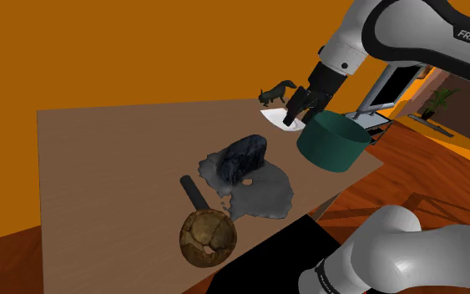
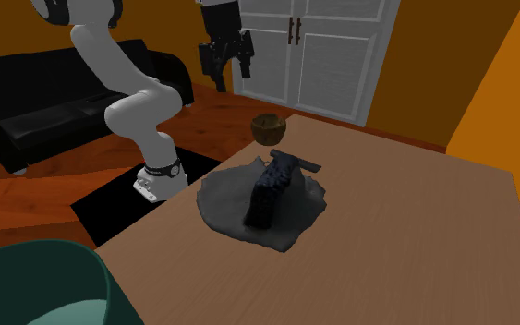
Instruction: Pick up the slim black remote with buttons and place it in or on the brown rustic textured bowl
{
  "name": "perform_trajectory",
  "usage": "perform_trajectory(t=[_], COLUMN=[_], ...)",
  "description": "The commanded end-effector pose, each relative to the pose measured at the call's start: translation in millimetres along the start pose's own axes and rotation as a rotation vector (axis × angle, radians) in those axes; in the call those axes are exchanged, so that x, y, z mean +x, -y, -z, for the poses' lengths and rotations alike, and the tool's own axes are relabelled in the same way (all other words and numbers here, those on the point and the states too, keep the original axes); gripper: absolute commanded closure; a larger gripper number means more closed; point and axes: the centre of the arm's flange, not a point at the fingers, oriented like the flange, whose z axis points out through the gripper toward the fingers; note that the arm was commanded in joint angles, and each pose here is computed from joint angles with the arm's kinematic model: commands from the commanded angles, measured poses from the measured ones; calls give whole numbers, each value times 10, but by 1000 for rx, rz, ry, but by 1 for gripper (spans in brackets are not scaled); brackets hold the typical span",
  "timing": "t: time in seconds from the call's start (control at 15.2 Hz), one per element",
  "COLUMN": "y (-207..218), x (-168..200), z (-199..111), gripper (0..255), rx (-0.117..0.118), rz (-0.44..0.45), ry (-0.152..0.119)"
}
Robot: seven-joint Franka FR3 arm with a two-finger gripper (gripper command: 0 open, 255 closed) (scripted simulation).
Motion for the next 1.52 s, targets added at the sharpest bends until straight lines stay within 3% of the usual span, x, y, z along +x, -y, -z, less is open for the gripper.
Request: perform_trajectory(t=[0.0, 1.45], y=[0, 1569], x=[0, 430], z=[0, -2445], gripper=[0, 0], rx=[0, -20], rz=[0, -87], ry=[0, 74])
